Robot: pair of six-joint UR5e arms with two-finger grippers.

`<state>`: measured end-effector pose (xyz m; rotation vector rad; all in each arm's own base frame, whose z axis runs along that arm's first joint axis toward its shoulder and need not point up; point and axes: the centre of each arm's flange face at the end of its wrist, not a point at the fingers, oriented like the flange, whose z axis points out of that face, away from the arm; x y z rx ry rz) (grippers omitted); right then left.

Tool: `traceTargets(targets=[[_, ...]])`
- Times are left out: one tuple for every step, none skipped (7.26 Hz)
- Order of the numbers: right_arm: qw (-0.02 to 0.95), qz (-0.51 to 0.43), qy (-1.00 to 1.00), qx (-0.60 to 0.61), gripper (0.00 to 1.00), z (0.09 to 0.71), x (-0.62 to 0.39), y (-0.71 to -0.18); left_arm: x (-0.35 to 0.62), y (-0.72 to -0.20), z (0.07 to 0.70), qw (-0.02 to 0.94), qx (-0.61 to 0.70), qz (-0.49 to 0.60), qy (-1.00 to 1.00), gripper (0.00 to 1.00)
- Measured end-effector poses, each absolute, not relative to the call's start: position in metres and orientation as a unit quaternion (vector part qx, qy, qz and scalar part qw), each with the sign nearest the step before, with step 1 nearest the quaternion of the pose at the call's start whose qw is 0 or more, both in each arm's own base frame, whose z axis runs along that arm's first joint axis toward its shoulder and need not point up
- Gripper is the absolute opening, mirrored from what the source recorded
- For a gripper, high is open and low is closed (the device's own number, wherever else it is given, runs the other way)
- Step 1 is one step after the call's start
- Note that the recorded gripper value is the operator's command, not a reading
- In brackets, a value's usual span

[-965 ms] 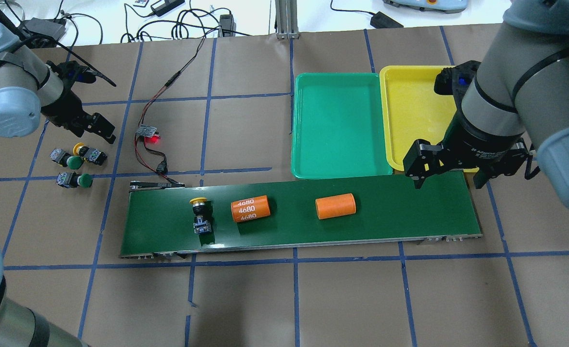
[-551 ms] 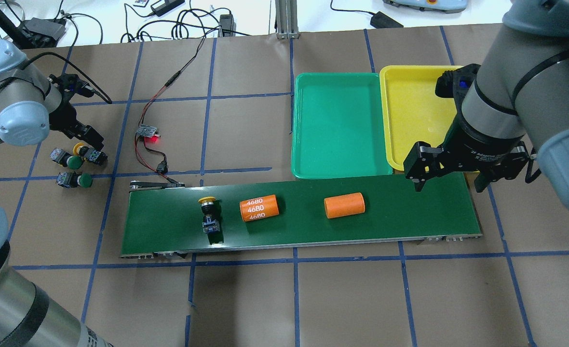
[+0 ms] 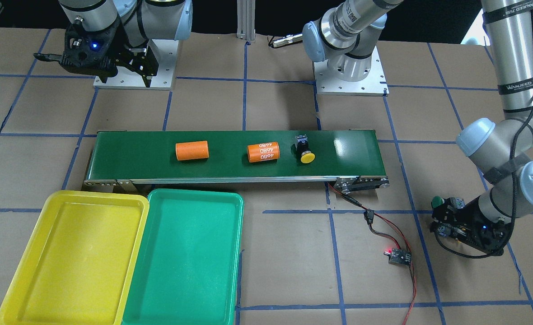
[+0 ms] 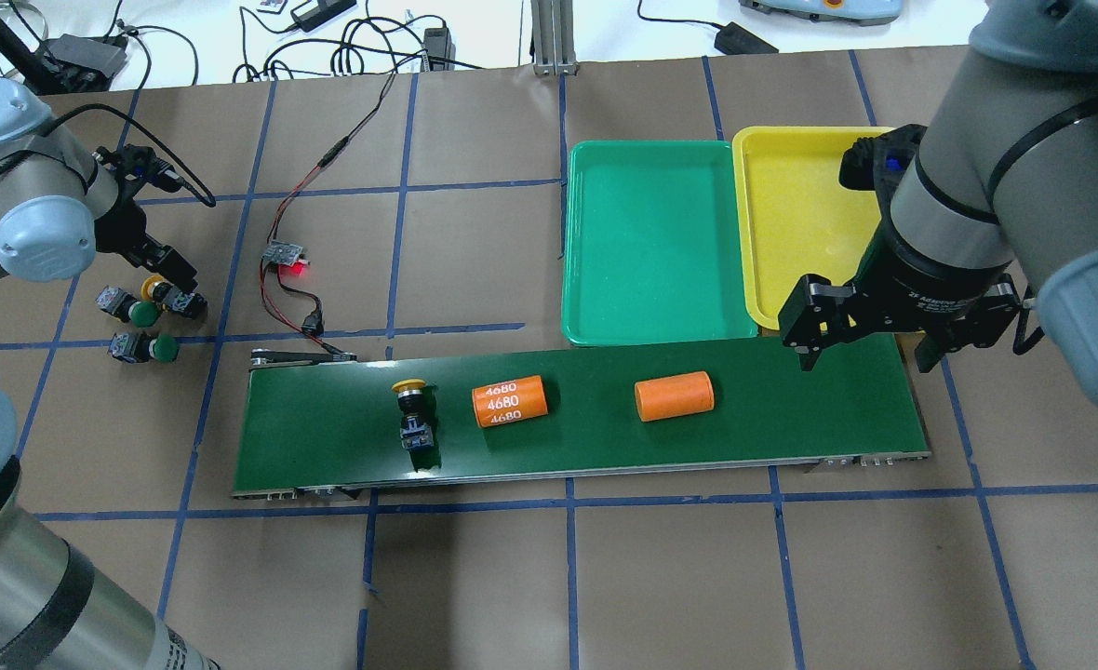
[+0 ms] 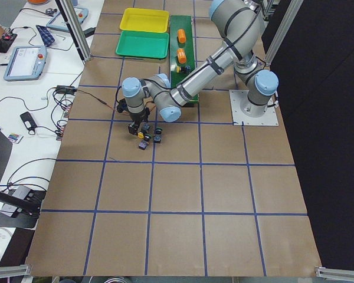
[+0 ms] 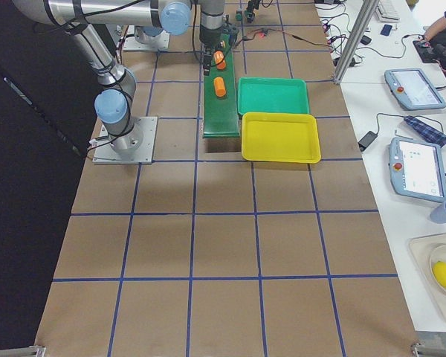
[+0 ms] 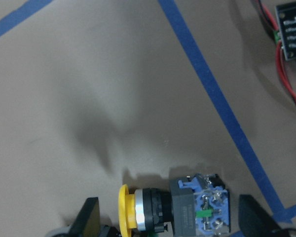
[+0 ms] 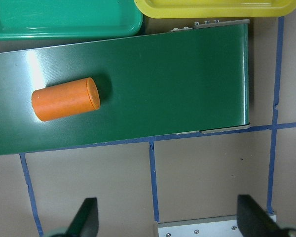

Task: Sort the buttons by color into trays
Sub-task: 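Move the left gripper back and grasp another yellow-capped button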

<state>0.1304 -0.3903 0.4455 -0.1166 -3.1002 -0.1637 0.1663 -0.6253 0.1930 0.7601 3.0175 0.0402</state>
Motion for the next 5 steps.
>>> traceTargets(targets=[[0.018,-0.054,-0.998,-0.037,1.0,0.443,0.13,-0.391,0.167,-0.624,0.189,0.011,0.243,0.015,0.97,1.0],[0.019,-0.056,-0.998,-0.037,1.0,0.44,0.13,-0.389,0.168,-0.624,0.184,0.007,0.243,0.017,0.97,0.92],[0.021,-0.059,-0.997,-0.037,1.0,0.438,0.13,-0.386,0.168,-0.623,0.178,0.003,0.243,0.021,0.97,0.19],[0.022,-0.059,-0.997,-0.037,1.0,0.438,0.129,-0.384,0.167,-0.622,0.172,-0.002,0.243,0.025,0.97,0.0],[0.022,-0.057,-0.997,-0.036,1.0,0.438,0.129,-0.384,0.165,-0.62,0.173,-0.008,0.242,0.027,0.97,0.0]])
